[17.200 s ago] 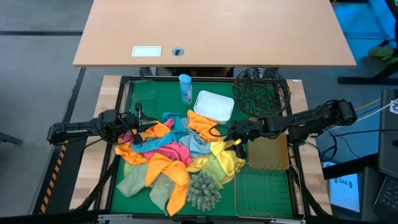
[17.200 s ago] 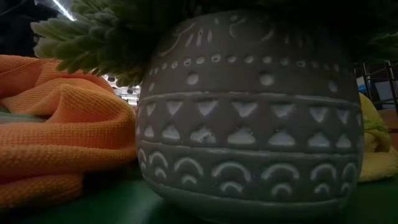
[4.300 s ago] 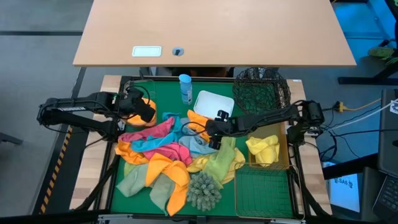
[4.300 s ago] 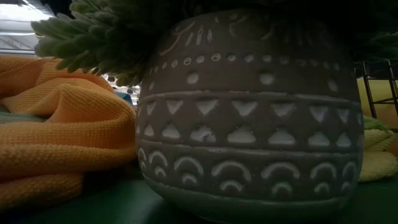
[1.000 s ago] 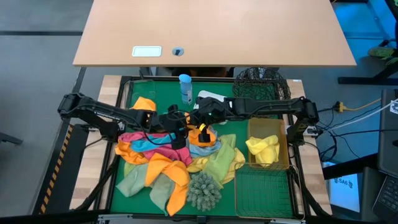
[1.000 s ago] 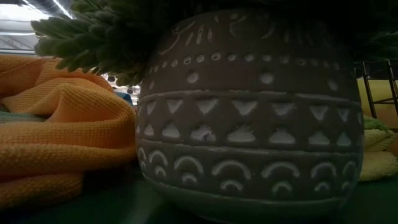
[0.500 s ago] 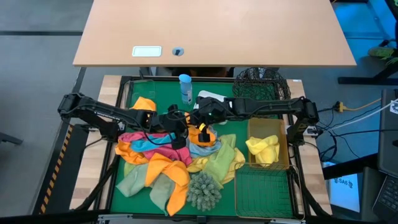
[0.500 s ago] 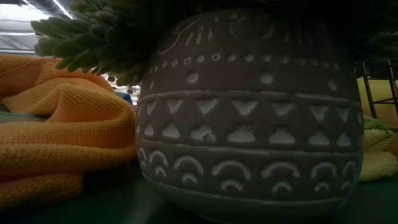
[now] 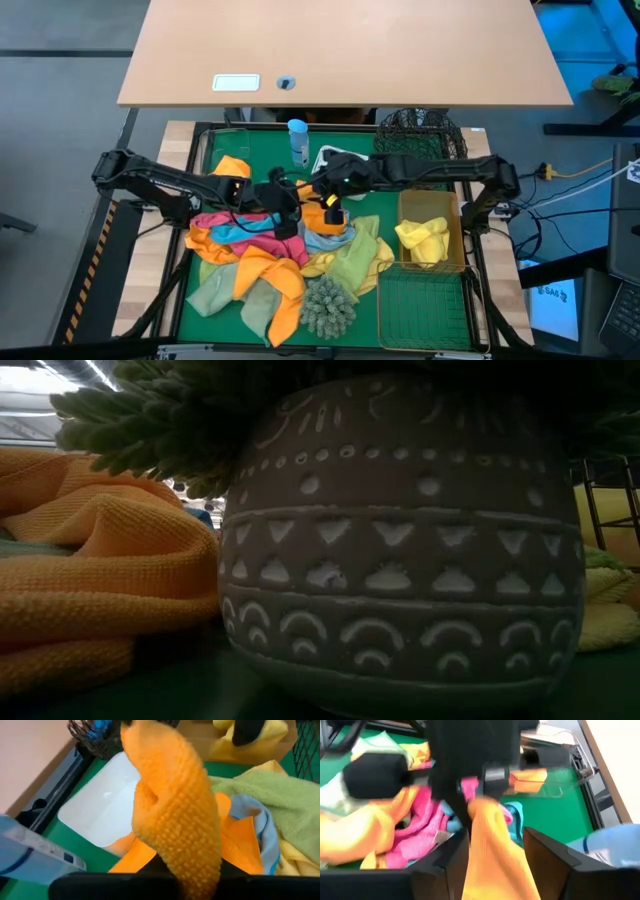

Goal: Sort microfiber towel by color & place in baskets
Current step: Put the orange microfiber towel into the transparent bin

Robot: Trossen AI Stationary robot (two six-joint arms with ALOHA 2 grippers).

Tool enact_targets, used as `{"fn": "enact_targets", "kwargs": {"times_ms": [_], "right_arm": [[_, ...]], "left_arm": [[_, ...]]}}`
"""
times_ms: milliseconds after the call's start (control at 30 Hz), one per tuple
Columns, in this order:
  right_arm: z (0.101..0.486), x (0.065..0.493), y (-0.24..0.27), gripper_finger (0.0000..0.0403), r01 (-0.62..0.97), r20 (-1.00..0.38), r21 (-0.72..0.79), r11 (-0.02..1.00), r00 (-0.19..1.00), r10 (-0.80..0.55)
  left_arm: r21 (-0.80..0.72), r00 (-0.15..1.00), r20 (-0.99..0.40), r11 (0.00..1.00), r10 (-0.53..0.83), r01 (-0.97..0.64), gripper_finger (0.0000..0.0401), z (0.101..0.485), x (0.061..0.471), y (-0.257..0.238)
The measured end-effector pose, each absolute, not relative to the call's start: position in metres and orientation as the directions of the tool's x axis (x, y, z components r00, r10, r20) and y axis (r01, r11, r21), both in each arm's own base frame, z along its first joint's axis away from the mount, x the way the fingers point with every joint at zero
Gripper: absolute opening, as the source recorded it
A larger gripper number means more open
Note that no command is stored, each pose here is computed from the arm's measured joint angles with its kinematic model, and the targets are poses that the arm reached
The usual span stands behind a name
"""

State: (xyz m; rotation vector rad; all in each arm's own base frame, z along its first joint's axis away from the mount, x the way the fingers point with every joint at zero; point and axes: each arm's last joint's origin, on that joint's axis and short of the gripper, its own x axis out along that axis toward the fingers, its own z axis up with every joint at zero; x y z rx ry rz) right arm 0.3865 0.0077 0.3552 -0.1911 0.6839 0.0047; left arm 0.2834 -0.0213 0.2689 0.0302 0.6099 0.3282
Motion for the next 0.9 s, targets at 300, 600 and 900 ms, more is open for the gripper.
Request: {"fn": "enact_targets", "kwargs": {"times_ms": [300, 600, 900], "right_arm": [[0.389, 0.342, 0.007, 0.0193, -0.070, -0.642, -0.174, 0.982, 0.764, -0.059], [0.377, 0.337, 0.007, 0.0193, -0.082, -0.680, -0.153, 0.985, 0.732, -0.045], [0.328, 0.347, 0.008, 0.0193, -0.069, -0.682, -0.094, 0.993, 0.731, -0.014]], "left_arm": [[0.074, 0.832, -0.412, 0.923, 0.373, -0.377, 0.0005, 0.317, 0.243, -0.009], [-0.052, 0.879, -0.167, 0.886, 0.447, -0.461, 0.0004, 0.371, 0.176, 0.007], [-0.191, 0.821, 0.065, 0.814, 0.568, -0.548, 0.0004, 0.403, 0.098, 0.015]]}}
